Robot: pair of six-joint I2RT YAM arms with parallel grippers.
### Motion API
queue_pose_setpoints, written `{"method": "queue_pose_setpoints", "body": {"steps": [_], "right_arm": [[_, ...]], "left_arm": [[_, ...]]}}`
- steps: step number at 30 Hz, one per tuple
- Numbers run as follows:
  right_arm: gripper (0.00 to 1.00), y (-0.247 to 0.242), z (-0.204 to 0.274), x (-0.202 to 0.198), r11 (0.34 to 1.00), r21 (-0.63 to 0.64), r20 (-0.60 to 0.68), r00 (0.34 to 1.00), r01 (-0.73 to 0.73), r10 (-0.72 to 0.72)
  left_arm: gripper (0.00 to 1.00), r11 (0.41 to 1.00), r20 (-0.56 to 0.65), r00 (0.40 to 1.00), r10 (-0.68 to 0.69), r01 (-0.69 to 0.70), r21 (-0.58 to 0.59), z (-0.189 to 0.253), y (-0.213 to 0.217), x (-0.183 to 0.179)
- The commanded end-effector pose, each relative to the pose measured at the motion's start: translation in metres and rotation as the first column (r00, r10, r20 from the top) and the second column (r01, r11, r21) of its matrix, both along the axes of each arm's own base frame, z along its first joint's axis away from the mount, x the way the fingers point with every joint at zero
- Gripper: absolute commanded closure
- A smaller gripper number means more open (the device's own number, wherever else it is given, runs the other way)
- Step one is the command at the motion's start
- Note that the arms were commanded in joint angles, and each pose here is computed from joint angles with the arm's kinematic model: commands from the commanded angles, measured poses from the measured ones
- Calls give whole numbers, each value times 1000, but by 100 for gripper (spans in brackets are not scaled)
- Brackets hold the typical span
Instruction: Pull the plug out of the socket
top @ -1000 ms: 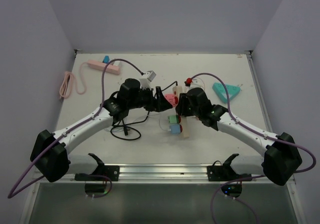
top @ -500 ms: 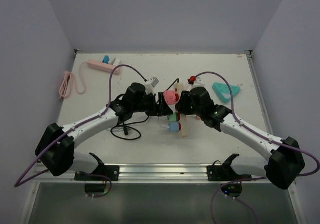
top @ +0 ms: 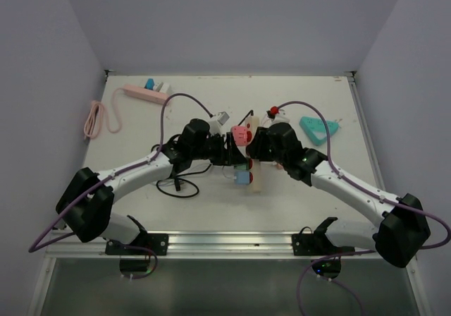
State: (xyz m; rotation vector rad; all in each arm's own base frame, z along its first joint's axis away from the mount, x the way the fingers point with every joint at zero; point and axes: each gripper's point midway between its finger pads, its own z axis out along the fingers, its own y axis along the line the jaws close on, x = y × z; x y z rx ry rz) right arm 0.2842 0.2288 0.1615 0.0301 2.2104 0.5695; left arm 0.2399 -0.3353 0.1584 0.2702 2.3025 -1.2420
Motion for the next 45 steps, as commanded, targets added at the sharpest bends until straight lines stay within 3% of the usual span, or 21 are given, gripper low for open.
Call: {"method": "queue_pose_setpoints", "body": {"steps": [1, 8, 12, 17, 26, 33, 40, 45], "right_arm": [[100, 6, 63, 19, 986, 161, 167, 983, 48, -75], [100, 4, 55, 16, 985, 164, 162, 984, 50, -77], [100, -6, 44, 15, 989, 128, 164, 982, 74, -95], [100, -30, 12, 9, 992, 13, 157, 980, 124, -124], [100, -94, -23, 0, 943, -201, 147, 960, 266, -239], [100, -111, -30, -2, 906, -308, 136, 956, 291, -261], [100, -108, -31, -1, 910, -296, 123, 957, 289, -264], [100, -114, -38, -2, 888, -356, 100, 957, 291, -274]], "left_arm": [[42, 999, 12, 1000, -23, 23, -42, 6, -7, -2], [59, 999, 9, 1000, -27, 28, -44, 3, -7, -4], [81, 998, 22, 999, -24, 26, -58, 8, -5, -5], [100, 998, 36, 999, -17, 19, -64, 16, -2, -5], [100, 1000, 99, 995, 11, -8, -29, 23, 21, 0], [100, 1000, 156, 988, 16, -16, -2, 44, 30, -2], [100, 997, 175, 983, 53, -60, 38, 55, 44, -3], [100, 994, 186, 980, 75, -88, 59, 58, 50, -1]]}}
